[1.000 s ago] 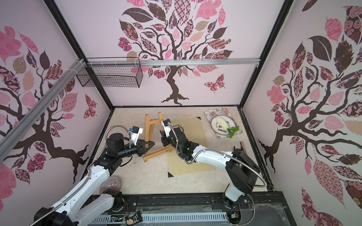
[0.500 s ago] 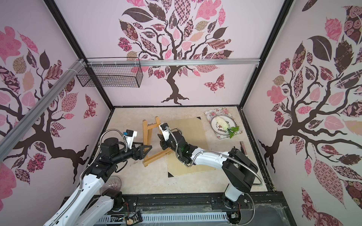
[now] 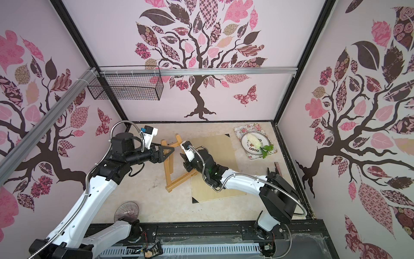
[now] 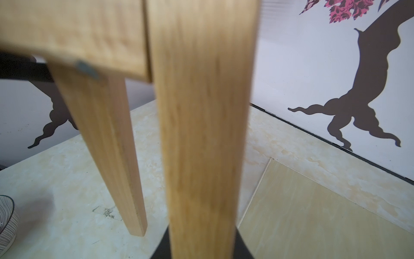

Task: Disassemble the easel
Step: Fold up the easel, then place the easel at the center of the board, then reset both arms

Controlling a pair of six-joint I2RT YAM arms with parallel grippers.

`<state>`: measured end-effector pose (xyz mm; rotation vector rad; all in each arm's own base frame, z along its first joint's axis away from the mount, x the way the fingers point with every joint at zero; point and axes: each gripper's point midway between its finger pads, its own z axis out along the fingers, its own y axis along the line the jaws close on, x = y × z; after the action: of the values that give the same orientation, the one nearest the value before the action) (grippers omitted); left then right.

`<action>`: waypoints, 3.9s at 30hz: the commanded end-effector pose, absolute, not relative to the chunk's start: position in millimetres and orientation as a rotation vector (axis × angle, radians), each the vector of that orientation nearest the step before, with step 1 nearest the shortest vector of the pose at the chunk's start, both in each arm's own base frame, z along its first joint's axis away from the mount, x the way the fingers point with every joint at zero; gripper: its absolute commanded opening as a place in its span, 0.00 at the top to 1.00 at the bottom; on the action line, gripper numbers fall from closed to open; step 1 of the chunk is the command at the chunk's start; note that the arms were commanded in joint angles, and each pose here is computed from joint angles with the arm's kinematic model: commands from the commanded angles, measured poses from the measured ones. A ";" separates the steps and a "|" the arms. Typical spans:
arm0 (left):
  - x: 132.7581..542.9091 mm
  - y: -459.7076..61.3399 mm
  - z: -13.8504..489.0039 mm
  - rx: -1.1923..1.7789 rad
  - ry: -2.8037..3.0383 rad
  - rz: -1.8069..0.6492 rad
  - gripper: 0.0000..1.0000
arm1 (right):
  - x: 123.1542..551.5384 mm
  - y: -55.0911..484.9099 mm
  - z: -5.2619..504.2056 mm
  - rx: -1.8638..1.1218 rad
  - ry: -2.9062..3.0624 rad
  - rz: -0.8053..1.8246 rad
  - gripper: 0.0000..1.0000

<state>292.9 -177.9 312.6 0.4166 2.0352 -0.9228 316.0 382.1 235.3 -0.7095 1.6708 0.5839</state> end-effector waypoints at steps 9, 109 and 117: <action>298.1 -189.2 320.5 0.384 2.048 -1.052 0.80 | 319.1 385.9 308.2 -0.637 1.505 0.617 1.00; 406.9 -36.9 112.5 0.211 2.663 -0.607 0.47 | 342.2 251.9 205.7 -0.309 2.097 0.407 0.22; 396.4 -1.2 172.9 0.100 2.501 -0.253 0.35 | 341.1 167.0 231.0 -0.223 1.912 -0.018 0.00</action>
<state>397.8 -22.5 164.0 0.1730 2.5447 -0.4119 341.7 207.4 221.4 -0.2513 1.9914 0.2209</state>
